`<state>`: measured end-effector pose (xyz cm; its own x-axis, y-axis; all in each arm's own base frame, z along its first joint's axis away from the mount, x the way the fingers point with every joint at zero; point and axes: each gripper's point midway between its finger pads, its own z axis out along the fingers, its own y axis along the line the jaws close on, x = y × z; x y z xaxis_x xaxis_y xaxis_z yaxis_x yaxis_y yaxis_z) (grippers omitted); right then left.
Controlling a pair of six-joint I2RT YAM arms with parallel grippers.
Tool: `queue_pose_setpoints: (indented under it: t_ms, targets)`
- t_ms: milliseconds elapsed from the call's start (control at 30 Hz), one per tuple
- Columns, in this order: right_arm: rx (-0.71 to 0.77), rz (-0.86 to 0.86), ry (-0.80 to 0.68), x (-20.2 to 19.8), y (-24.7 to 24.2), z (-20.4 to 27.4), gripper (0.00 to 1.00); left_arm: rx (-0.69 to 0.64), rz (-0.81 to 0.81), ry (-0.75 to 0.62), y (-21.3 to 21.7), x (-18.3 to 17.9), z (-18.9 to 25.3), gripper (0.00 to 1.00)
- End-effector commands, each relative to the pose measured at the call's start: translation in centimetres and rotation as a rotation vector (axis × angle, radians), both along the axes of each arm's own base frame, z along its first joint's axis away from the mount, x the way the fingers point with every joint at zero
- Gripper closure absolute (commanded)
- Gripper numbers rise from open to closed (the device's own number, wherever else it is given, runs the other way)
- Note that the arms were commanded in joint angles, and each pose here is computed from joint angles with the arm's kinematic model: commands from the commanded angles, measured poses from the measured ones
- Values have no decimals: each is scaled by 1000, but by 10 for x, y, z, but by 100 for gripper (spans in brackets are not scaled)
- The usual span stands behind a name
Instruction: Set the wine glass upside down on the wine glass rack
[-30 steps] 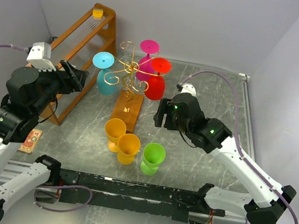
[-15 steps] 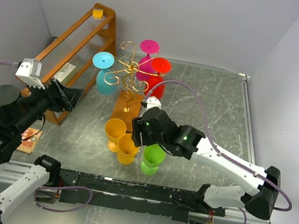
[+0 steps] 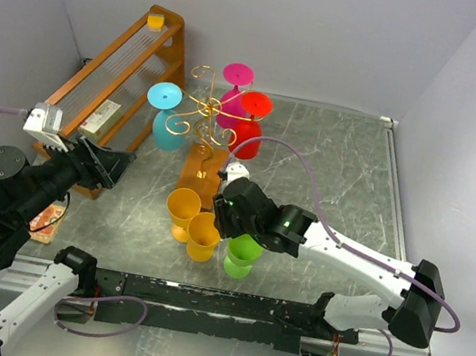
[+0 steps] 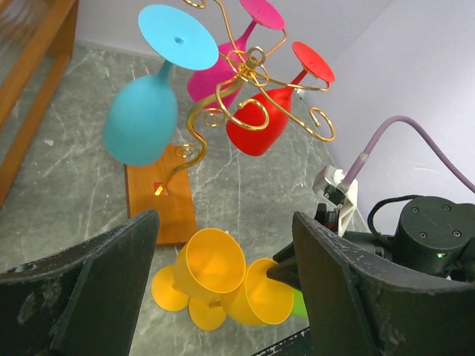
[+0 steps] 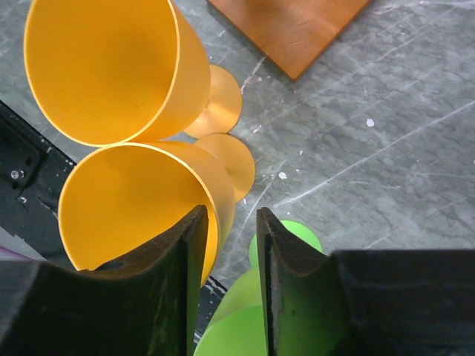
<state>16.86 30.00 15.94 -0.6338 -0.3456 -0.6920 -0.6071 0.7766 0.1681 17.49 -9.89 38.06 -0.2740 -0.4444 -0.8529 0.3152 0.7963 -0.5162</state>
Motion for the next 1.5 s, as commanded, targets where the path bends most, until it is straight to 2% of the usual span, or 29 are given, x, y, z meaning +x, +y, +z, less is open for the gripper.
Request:
queue_pose_setpoints:
  t_ms: [0,367,433,633,833,967,1167,1467]
  targets:
    - [46,35,-29,0,8,10,70,-17,-49,16,-9,-1,-3,17]
    - [-44,69,11,1,16,4,91,30,-28,-20,-2,-3,-1,16]
    - [-47,72,22,1,18,3,100,31,-30,-16,-2,-3,-2,16]
    - [2,163,1,-6,27,32,100,14,-70,-25,-9,-6,0,16]
    - [-8,236,-34,-14,15,59,100,-34,-79,-45,-11,-10,13,16]
    - [117,289,-66,-27,15,97,100,-78,-90,-58,-13,-17,24,15]
    - [418,391,-149,-55,17,171,100,-164,-109,-121,-12,-37,60,15]
    - [701,295,-387,-45,-2,269,100,-362,-126,-234,-10,-52,127,15]
